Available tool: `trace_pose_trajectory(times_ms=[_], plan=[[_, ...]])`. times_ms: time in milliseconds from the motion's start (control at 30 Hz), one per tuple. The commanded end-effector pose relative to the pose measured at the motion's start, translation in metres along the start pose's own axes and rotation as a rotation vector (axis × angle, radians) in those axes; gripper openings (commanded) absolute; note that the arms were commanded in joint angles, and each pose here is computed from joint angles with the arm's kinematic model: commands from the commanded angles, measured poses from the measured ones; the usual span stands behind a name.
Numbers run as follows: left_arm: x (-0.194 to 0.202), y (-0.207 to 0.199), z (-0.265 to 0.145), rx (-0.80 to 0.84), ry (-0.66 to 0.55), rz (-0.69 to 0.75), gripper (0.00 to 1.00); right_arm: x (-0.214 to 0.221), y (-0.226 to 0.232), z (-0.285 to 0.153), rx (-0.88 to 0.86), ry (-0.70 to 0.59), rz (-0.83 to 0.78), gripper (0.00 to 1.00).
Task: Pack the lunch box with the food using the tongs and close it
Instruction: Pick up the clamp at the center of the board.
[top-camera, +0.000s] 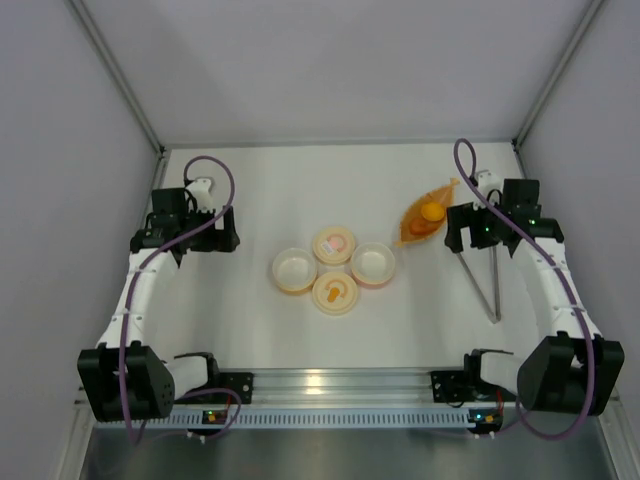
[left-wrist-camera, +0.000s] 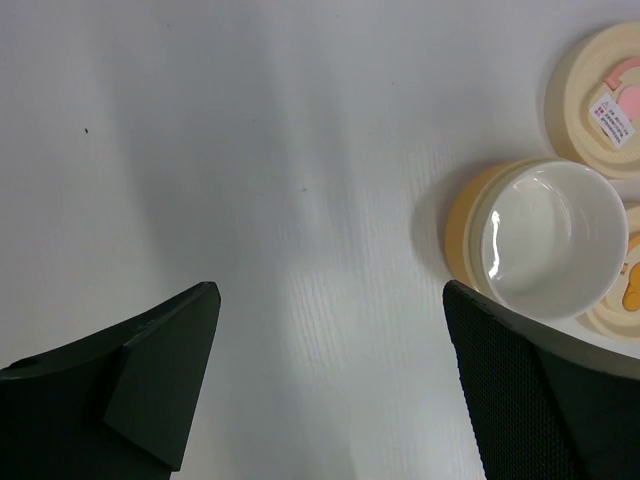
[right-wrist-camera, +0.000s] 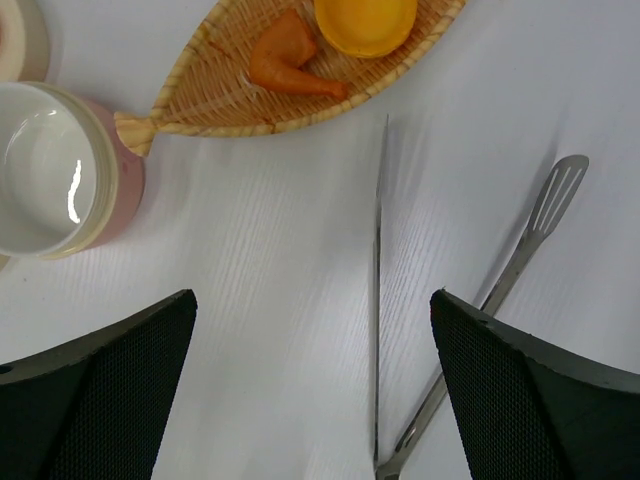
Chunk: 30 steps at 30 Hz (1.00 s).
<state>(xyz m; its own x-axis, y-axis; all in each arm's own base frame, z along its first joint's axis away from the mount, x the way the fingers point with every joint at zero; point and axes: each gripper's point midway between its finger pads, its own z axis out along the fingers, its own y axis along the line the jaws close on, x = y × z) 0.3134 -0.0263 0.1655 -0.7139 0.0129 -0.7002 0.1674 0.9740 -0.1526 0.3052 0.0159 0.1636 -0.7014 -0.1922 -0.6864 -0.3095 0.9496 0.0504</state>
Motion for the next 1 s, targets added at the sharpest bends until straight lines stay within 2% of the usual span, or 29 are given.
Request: trace_pose_trajectory(times_ms=[0,100,300,633,967], plan=[[-0.017,0.000,-0.011,-0.007,-0.056,0.046,0.98,0.001,-0.004,-0.007,0.020,0.039,0.033,0.99],[-0.014,0.001,-0.010,-0.005,-0.039,0.063,0.98,0.005,-0.010,-0.013,0.033,0.076,0.057,0.99],[-0.017,0.006,-0.011,-0.021,-0.038,0.120,0.98,0.040,-0.025,-0.026,0.120,0.217,0.041,0.99],[-0.010,0.001,-0.003,0.025,-0.009,0.131,0.98,0.115,-0.049,-0.028,0.171,0.540,0.035,0.99],[-0.009,0.003,0.005,0.027,0.008,0.135,0.98,0.143,-0.067,0.000,0.203,0.644,0.057,0.99]])
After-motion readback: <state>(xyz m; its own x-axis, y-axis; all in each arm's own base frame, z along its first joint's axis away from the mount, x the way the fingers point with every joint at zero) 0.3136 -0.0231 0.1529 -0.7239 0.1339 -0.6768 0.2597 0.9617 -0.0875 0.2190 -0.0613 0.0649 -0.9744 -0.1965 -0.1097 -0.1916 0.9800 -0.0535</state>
